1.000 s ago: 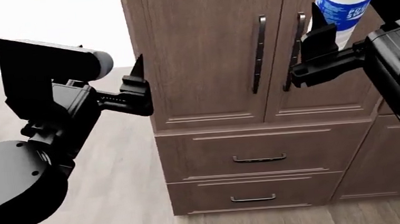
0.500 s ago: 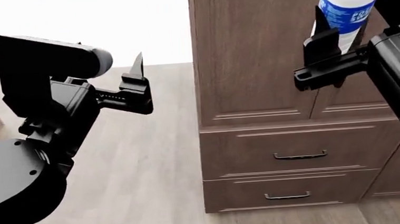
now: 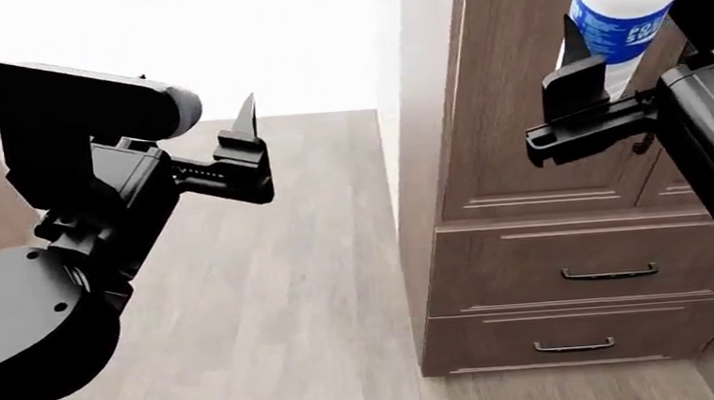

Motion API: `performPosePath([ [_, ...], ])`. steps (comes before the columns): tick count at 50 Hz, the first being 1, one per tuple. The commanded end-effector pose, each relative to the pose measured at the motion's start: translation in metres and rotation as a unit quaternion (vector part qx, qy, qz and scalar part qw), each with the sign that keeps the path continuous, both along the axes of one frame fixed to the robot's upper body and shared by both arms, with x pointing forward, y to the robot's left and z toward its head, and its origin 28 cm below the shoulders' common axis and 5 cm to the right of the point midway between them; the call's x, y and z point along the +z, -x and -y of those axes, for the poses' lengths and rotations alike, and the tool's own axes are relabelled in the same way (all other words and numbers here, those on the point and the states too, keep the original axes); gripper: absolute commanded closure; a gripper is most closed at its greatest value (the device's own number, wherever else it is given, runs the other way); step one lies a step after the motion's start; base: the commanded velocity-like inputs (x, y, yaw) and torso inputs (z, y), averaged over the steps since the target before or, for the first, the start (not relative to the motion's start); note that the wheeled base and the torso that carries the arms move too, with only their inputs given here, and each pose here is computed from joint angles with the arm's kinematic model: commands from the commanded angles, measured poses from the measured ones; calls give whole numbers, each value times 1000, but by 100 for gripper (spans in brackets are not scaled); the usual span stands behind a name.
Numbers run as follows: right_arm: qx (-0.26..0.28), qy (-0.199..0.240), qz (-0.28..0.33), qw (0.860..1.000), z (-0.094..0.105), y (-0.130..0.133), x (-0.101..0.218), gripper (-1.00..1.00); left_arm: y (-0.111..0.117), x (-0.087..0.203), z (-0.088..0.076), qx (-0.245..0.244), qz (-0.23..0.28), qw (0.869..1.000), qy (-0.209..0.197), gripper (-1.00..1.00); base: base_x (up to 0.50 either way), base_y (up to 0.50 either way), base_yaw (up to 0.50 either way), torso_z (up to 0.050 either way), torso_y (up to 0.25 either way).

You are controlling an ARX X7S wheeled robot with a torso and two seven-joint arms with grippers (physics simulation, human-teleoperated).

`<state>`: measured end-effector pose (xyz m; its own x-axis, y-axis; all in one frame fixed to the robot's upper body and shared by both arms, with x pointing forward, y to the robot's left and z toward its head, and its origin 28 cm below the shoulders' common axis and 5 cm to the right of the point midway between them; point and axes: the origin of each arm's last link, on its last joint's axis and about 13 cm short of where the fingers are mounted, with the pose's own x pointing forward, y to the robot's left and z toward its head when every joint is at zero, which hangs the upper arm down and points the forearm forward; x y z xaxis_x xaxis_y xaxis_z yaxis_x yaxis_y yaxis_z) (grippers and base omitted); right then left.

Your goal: Move the drinks to the dining counter.

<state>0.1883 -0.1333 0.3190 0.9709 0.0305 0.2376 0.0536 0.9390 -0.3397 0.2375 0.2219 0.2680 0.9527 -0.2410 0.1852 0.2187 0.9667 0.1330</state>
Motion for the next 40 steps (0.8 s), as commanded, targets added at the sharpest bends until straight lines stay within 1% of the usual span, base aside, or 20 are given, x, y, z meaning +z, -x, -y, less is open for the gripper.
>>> performPosePath([
  [1, -3, 3, 13, 1000, 1, 0, 2, 100, 0, -1, 0, 0, -1, 1000, -1, -100, 7, 500, 0, 0, 0],
  [15, 2, 5, 13, 1000, 0, -1, 3, 100, 1, 2, 0, 0, 1, 1000, -1, -100, 12, 500, 0, 1, 1],
  [27, 4, 4, 6, 1000, -1, -3, -4, 100, -1, 0, 0, -1, -2, 1000, -3, -100, 24, 500, 0, 0, 0],
  [29, 5, 3, 8, 1000, -1, -1, -1, 100, -3, 0, 2, -3, -4, 1000, -2, -100, 36, 500, 0, 0, 0],
  [40, 3, 2, 10, 1000, 1, 3, -2, 100, -2, 2, 5, -7, 0, 1000, -6, -100, 49, 500, 0, 0, 1],
])
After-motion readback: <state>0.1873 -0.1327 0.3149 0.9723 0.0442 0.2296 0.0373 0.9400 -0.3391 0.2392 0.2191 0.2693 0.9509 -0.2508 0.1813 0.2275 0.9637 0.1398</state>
